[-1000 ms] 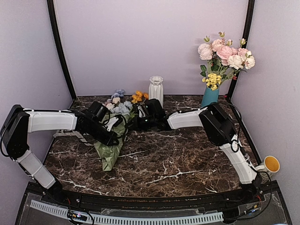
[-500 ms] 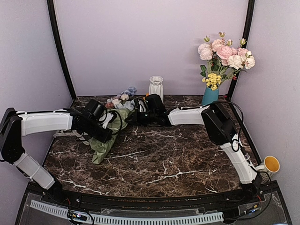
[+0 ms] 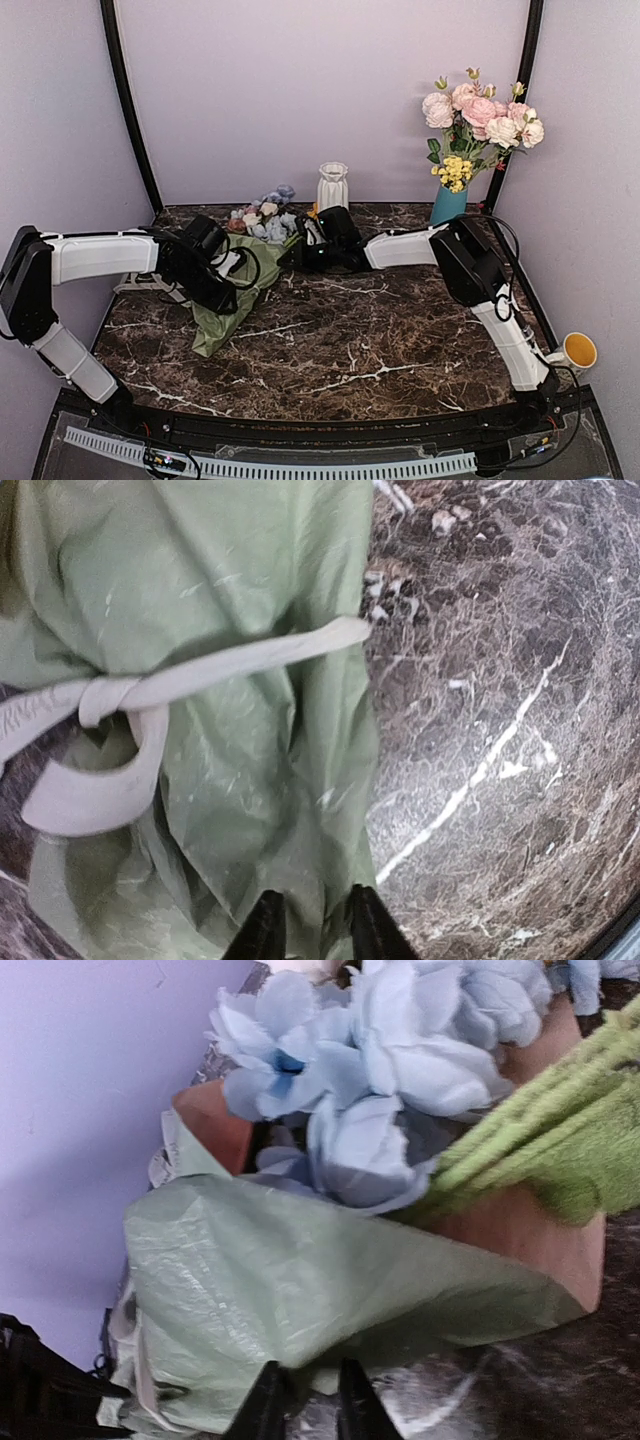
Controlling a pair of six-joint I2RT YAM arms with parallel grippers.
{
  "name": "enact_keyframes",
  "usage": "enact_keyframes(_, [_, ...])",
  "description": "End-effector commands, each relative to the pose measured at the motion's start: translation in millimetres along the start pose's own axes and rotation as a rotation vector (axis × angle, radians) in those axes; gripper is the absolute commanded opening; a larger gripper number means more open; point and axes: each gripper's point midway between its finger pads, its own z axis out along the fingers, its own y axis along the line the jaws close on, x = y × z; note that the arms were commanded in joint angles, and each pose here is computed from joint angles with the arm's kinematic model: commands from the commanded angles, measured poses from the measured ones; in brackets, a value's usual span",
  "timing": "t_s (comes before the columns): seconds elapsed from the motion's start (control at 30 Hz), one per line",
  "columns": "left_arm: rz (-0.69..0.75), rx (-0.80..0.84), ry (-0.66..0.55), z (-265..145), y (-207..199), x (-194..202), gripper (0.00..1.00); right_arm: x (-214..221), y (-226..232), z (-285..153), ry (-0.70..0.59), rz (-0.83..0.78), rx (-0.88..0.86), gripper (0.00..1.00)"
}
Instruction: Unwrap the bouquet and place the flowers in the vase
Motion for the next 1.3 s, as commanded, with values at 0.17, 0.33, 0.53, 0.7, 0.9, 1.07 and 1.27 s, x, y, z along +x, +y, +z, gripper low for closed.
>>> enact_keyframes(0.17, [-0.06, 0.116, 0.079, -31.4, -20.6, 9.7, 0.63, -24.2, 15.1, -31.9, -0.052, -0.138, 0.014, 0.45])
enact_keyframes(0.33, [-0.169, 0.128, 0.035, -50.1, -14.2, -4.6, 0.75, -14.8, 28.3, -49.7, -0.038, -0.255, 0.026, 0.55])
enact_keyframes(0.53, [-0.339, 0.109, 0.026, -55.8, 16.6, -8.8, 0.77, 2.3, 55.5, -57.5, 0.006, -0.468, 0.05, 0.59])
enact_keyframes(0.7, [-0.438, 0.16, 0.032, -50.1, 28.3, -13.4, 0.73, 27.4, 73.3, -35.9, 0.089, -0.661, 0.058, 0.57])
enact_keyframes(0.9, [-0.491, 0.151, 0.049, -36.3, 45.2, -11.4, 0.72, 45.6, 90.9, -9.2, 0.136, -0.833, 0.059, 0.54])
enact_keyframes(1.07, [-0.485, 0.175, 0.048, -25.6, 49.2, -13.6, 0.72, 56.7, 100.4, 13.5, 0.142, -0.917, 0.072, 0.52])
enact_keyframes(1.27, [-0.477, 0.184, 0.096, -6.2, 49.3, 2.8, 0.65, 46.4, 91.5, 23.0, 0.099, -0.966, 0.145, 0.48])
